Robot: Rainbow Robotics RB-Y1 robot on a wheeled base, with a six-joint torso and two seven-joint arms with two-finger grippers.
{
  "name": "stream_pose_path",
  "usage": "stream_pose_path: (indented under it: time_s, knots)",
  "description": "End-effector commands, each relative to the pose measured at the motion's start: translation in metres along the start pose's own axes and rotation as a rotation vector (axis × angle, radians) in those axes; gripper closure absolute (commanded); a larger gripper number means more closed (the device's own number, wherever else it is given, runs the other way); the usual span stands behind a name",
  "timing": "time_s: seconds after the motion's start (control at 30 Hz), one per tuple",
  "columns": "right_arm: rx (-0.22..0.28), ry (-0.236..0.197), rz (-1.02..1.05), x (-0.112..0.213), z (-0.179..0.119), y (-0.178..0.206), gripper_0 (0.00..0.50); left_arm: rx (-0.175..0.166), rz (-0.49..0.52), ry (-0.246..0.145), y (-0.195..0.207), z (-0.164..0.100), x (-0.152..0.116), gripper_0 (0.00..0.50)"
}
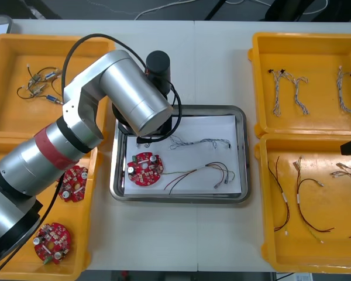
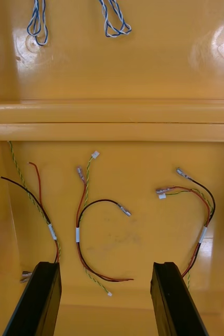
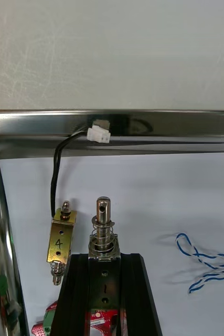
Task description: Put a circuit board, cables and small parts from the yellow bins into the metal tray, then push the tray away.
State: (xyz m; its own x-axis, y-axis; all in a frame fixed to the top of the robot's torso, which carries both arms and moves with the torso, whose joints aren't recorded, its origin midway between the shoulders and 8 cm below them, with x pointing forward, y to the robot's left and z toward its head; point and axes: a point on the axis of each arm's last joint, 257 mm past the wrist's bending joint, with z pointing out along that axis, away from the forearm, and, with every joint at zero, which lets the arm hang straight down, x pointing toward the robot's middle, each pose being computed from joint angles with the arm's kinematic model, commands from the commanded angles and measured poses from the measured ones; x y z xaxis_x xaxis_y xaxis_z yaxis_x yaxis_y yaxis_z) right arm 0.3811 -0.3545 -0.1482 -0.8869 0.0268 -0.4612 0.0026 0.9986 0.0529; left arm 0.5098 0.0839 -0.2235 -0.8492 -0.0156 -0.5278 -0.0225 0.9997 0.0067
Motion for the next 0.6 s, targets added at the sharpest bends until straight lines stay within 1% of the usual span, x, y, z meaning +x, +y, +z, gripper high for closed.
stream_pose_path:
  time_s: [0.03,0.2,0.37,0.47,0.5,0.6]
  knots:
    - [0.036,-0.028,-0.028,-0.004,-0.014,-0.012,0.0,0.023,0.115,0.009,-0.016,0.006,0.017,0.5]
    - [0.034,-0.028,-0.03,-0.004,-0.015,-0.011,0.0,0.03,0.13,0.011,-0.021,0.01,0.023,0.5]
    - [0.035,-0.027,-0.029,-0.004,-0.015,-0.011,0.0,0.034,0.126,0.009,-0.02,0.017,0.021,0.5]
    - [0.035,-0.027,-0.029,-0.004,-0.015,-0.011,0.0,0.038,0.123,0.003,-0.02,0.023,0.02,0.5]
    - [0.036,-0.027,-0.029,-0.004,-0.015,-0.012,0.0,0.045,0.123,-0.009,-0.022,0.026,0.018,0.5]
    - [0.042,-0.03,-0.032,-0.005,-0.014,-0.013,0.0,0.049,0.121,-0.007,-0.024,0.026,0.018,0.5]
